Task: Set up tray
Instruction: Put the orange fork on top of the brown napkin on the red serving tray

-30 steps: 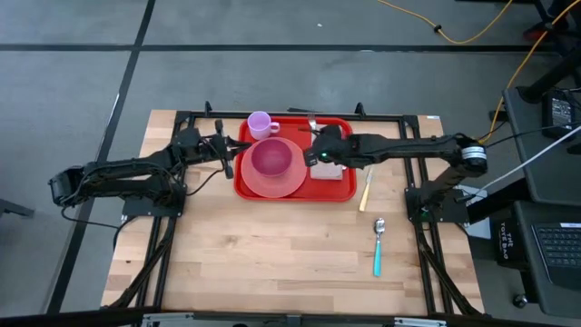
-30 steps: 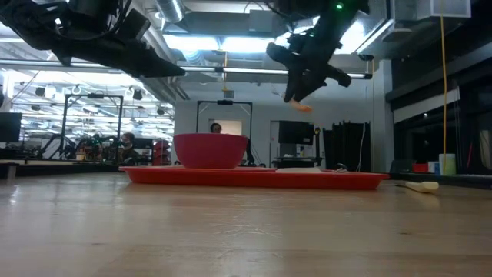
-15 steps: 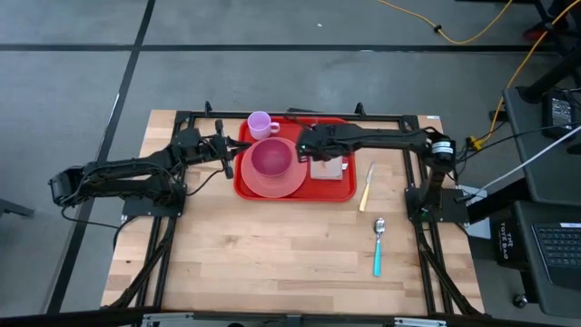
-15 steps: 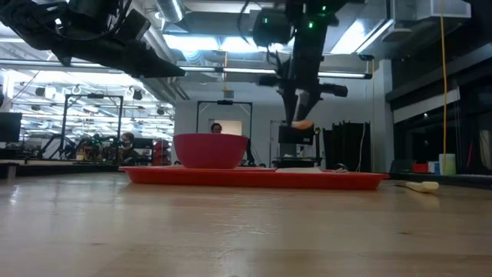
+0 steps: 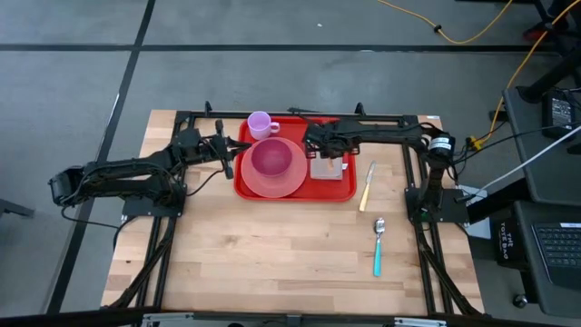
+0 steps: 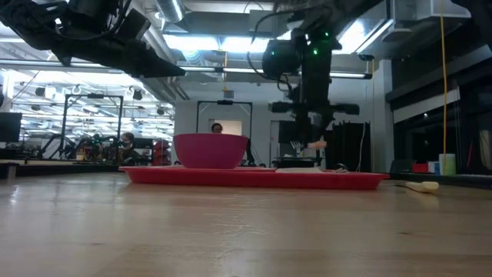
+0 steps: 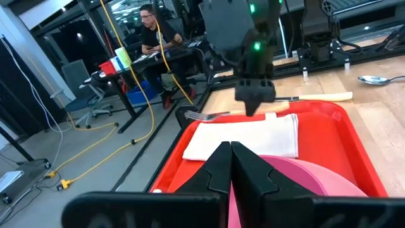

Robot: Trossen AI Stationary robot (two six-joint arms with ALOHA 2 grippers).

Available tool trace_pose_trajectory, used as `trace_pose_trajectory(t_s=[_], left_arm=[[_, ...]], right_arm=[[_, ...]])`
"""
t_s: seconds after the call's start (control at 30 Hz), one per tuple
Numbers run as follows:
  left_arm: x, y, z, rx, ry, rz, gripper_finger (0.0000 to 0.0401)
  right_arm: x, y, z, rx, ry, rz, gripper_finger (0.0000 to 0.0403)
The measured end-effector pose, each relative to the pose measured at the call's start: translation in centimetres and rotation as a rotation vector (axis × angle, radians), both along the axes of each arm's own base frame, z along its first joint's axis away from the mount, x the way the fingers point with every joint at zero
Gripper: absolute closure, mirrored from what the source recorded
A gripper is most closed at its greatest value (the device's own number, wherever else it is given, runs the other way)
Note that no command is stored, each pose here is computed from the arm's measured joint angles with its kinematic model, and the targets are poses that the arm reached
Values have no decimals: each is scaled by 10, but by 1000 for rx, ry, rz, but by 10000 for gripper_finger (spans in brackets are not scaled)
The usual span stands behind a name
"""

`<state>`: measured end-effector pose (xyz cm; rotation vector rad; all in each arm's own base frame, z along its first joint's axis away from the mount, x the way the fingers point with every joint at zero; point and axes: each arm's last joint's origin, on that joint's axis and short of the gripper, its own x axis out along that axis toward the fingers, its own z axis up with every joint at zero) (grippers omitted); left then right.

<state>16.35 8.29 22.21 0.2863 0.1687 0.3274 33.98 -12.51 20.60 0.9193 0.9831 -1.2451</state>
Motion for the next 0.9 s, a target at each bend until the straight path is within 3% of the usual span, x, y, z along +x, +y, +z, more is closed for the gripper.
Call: trace_pose_trajectory(t_s=[0.3, 0.9], left_arm=[[0, 0, 0, 0, 0, -1, 396], [0, 0, 0, 0, 0, -1, 393]], right_arm=[[-8, -12, -30, 44, -86, -27, 341], [-6, -14, -35, 20, -104, -88, 341]])
